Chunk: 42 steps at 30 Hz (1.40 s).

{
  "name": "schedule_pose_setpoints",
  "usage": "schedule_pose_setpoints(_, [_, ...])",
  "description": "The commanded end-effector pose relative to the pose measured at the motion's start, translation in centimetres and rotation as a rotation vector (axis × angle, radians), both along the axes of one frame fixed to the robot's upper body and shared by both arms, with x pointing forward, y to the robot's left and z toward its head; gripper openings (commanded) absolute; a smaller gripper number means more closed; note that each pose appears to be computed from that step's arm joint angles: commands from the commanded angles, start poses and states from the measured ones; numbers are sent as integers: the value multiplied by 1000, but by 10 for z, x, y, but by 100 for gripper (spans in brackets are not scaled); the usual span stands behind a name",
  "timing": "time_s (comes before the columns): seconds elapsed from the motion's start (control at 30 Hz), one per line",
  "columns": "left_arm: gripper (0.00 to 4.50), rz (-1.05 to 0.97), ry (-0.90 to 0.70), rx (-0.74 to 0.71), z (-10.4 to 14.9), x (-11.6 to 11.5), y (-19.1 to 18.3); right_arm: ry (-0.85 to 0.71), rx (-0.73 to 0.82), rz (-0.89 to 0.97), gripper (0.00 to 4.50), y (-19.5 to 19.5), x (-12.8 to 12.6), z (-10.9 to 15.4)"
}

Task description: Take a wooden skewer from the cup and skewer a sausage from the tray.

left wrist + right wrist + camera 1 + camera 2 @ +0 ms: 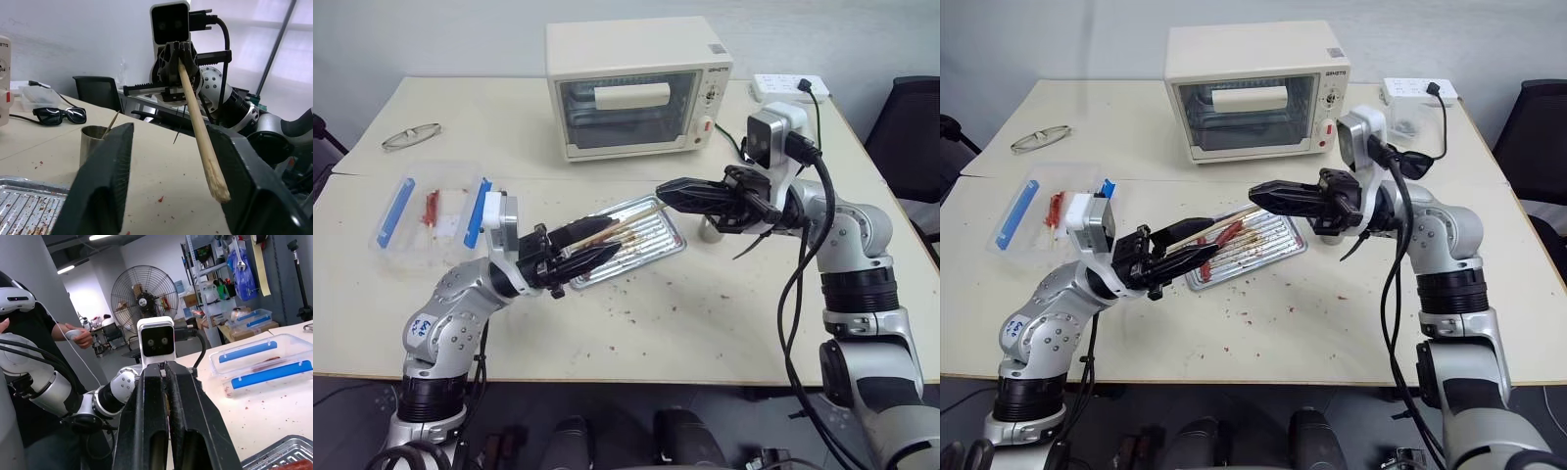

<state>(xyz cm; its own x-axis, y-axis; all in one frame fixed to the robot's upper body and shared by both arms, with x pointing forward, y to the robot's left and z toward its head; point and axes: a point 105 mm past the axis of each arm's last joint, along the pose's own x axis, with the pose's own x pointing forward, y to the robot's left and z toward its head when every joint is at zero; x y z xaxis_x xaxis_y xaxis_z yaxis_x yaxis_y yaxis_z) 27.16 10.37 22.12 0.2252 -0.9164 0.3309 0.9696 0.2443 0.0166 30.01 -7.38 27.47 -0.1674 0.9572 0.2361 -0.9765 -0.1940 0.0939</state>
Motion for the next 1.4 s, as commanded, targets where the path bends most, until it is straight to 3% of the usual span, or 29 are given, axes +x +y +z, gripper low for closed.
schedule_pose_setpoints(0.03, [114,-22,-49,-11,11,-4,-5,-52,31,-2,0,0,-5,7])
schedule_pose_setpoints(0.17, [2,-22,-52,-15,12,-4,-5,-45,30,-9,0,1,-4,2])
schedule_pose_setpoints(0.73, [2,6,-36,12,9,0,0,-11,5,-81,0,-7,3,-9])
schedule_pose_setpoints(0.83, [0,19,-38,22,9,0,4,-83,-32,-115,69,-7,2,-11])
schedule_pose_setpoints(0.97, [0,110,-27,45,4,1,26,-213,-57,-209,192,-27,1,-10])
schedule_pose_setpoints(1.2, [0,437,74,97,-30,-9,101,-234,-206,-302,427,-70,-23,-33])
schedule_pose_setpoints(1.23, [0,493,88,96,-35,-12,112,-226,-236,-326,447,-76,-25,-40])
schedule_pose_setpoints(1.4, [0,730,143,92,-57,-25,159,-251,-363,-466,447,-107,-25,-78])
